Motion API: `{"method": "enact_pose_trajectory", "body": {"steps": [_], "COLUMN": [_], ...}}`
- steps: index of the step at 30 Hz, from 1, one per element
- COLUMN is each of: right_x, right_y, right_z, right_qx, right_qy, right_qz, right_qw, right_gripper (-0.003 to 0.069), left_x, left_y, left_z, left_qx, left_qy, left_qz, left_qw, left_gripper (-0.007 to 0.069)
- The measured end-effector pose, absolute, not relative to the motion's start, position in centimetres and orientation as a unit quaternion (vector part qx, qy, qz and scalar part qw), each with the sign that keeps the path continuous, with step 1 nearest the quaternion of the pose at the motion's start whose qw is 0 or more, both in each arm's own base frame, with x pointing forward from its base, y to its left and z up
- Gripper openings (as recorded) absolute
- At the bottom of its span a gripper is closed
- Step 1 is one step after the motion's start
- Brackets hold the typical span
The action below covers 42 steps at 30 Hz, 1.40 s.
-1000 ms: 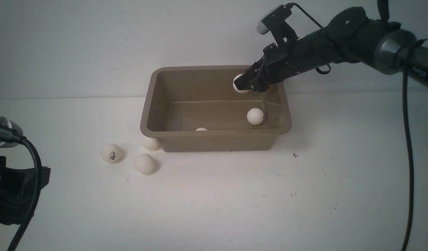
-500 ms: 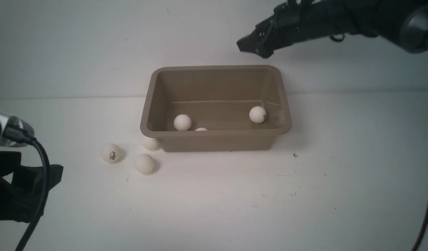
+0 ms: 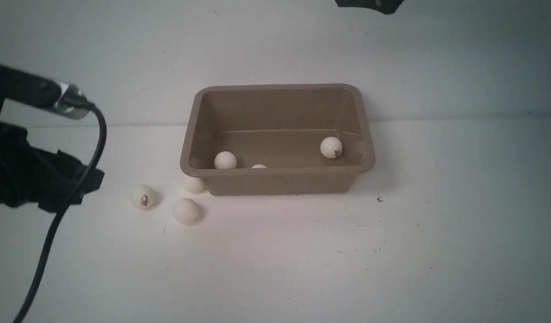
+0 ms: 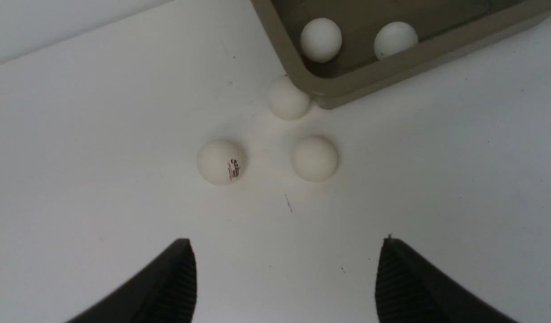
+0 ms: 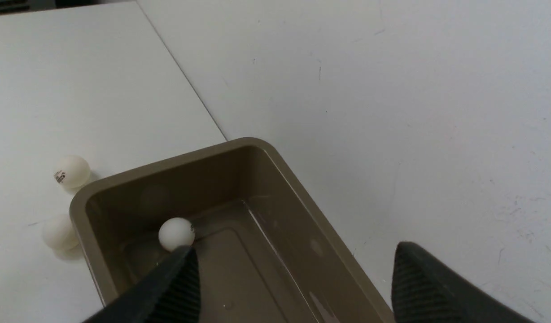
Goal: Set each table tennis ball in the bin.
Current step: Use the left arm to clamp the table tennis ball closest to it
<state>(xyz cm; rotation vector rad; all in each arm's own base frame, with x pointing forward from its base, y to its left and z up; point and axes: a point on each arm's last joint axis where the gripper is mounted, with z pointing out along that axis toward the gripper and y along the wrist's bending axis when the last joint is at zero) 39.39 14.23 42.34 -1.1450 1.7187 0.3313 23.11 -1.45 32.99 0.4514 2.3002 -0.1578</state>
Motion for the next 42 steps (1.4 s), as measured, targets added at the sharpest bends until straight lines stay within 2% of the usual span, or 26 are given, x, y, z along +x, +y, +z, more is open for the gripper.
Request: {"method": "enact_pose_trajectory", "body": {"steps": [5, 10, 13, 16, 21, 24, 31, 42], "right_x": [39.3, 39.2, 39.2, 39.3, 39.3, 39.3, 39.3, 39.3], "right_y": [14.1, 14.0, 13.8, 13.7, 13.6, 13.6, 13.6, 13.6], "right_z": [42.2, 42.1, 42.0, 42.0, 42.0, 42.0, 42.0, 42.0], "right_qx": [-0.471, -0.471, -0.47, -0.467, -0.467, -0.467, -0.467, -0.468], "right_qy": [0.722, 0.727, 0.729, 0.73, 0.731, 0.731, 0.731, 0.731], "right_qz": [0.134, 0.136, 0.136, 0.135, 0.134, 0.134, 0.134, 0.135], "right_qw": [0.489, 0.481, 0.48, 0.48, 0.479, 0.479, 0.479, 0.478], "right_gripper": [0.0521, 0.0521, 0.0521, 0.0521, 0.0521, 0.0521, 0.0521, 0.0521], "left_x": [26.0, 28.5, 30.2, 32.0, 34.9, 35.9, 37.8, 40.2], "left_y": [-1.3, -1.1, 0.0, 1.3, 2.8, 3.1, 3.7, 4.4], "left_z": [35.2, 35.0, 33.7, 31.6, 27.5, 25.1, 20.4, 18.7], "left_qx": [0.234, 0.284, 0.273, 0.25, 0.224, 0.227, 0.213, 0.208], "left_qy": [0.902, 0.89, 0.899, 0.908, 0.903, 0.901, 0.913, 0.916], "left_qz": [-0.046, -0.035, -0.042, -0.074, -0.17, -0.202, -0.213, -0.202], "left_qw": [0.36, 0.356, 0.34, 0.327, 0.324, 0.31, 0.275, 0.278], "left_gripper": [0.0479, 0.0479, 0.0479, 0.0479, 0.0479, 0.0479, 0.0479, 0.0521]}}
